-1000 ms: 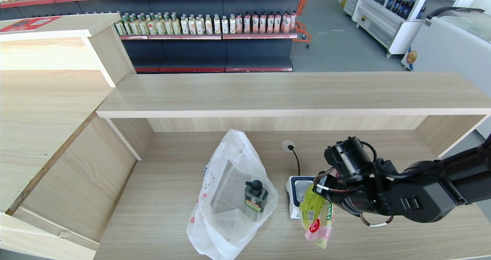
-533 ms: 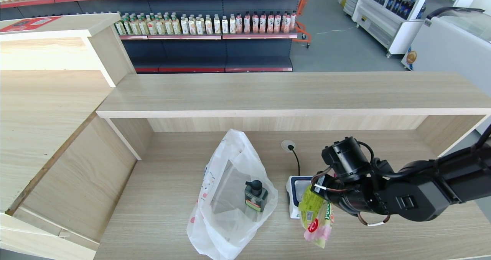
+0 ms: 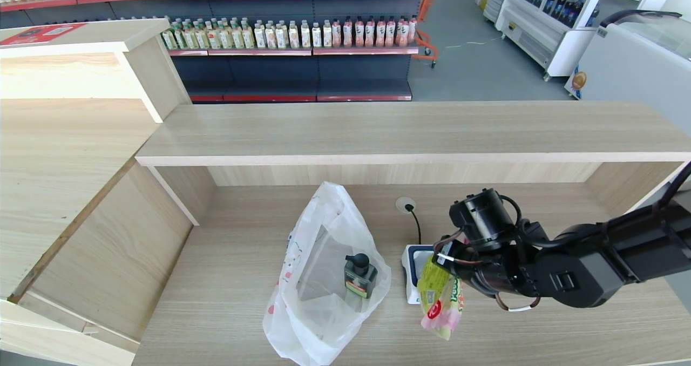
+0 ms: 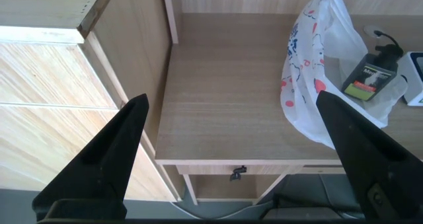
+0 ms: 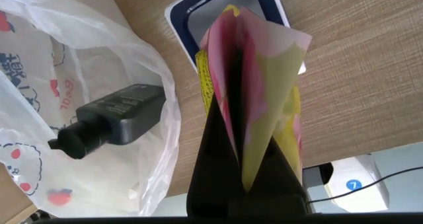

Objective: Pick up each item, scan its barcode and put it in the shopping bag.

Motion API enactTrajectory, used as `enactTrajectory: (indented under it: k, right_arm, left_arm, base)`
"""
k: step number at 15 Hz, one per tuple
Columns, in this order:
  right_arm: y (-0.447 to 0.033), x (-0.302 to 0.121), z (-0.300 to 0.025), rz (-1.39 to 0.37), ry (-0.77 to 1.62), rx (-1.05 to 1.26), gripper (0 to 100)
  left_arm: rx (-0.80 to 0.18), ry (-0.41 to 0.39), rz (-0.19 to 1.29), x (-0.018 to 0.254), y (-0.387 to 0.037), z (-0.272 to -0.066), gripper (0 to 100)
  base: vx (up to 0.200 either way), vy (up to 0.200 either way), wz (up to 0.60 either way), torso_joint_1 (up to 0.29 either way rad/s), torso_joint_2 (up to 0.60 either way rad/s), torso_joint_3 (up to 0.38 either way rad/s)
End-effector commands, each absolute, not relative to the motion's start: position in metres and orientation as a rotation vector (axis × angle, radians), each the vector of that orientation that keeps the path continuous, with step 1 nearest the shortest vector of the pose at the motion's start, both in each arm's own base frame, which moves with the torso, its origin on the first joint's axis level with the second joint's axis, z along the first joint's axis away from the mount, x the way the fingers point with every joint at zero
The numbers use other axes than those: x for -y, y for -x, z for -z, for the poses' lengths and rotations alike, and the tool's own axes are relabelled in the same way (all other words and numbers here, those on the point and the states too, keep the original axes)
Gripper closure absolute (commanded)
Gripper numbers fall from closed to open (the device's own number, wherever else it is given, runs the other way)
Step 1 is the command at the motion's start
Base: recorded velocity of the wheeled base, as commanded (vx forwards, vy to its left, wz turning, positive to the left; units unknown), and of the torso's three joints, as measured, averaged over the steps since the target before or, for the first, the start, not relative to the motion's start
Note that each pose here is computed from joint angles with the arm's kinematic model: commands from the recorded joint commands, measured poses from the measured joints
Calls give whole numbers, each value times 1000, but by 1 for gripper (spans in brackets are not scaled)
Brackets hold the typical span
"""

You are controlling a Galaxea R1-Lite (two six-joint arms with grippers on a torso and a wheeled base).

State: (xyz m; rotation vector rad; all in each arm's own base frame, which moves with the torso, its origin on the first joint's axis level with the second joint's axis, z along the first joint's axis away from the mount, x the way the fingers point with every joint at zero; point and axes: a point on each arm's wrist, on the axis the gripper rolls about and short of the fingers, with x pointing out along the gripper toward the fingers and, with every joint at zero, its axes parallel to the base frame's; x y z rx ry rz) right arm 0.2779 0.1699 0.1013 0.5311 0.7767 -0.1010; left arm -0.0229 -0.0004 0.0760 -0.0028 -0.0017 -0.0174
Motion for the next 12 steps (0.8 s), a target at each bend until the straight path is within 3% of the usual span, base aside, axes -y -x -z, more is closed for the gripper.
enactTrajectory:
  k: [1,10,12]
  right_arm:
    - [-280,-171,-93,116,-519,-792,100]
    - [-287,-174,-105,88,-592,-732,100]
    - [-281,-170,-123,61,-615,-695,100]
  left_arm:
    - [3,3,17,0,23,-76,0]
    - [3,3,18,0,23,-76,0]
    - [2,3,17,0,23,-76,0]
  base:
    - [0,0,0,0,0,0]
    - [0,0,0,0,0,0]
    - [0,0,0,0,0,0]
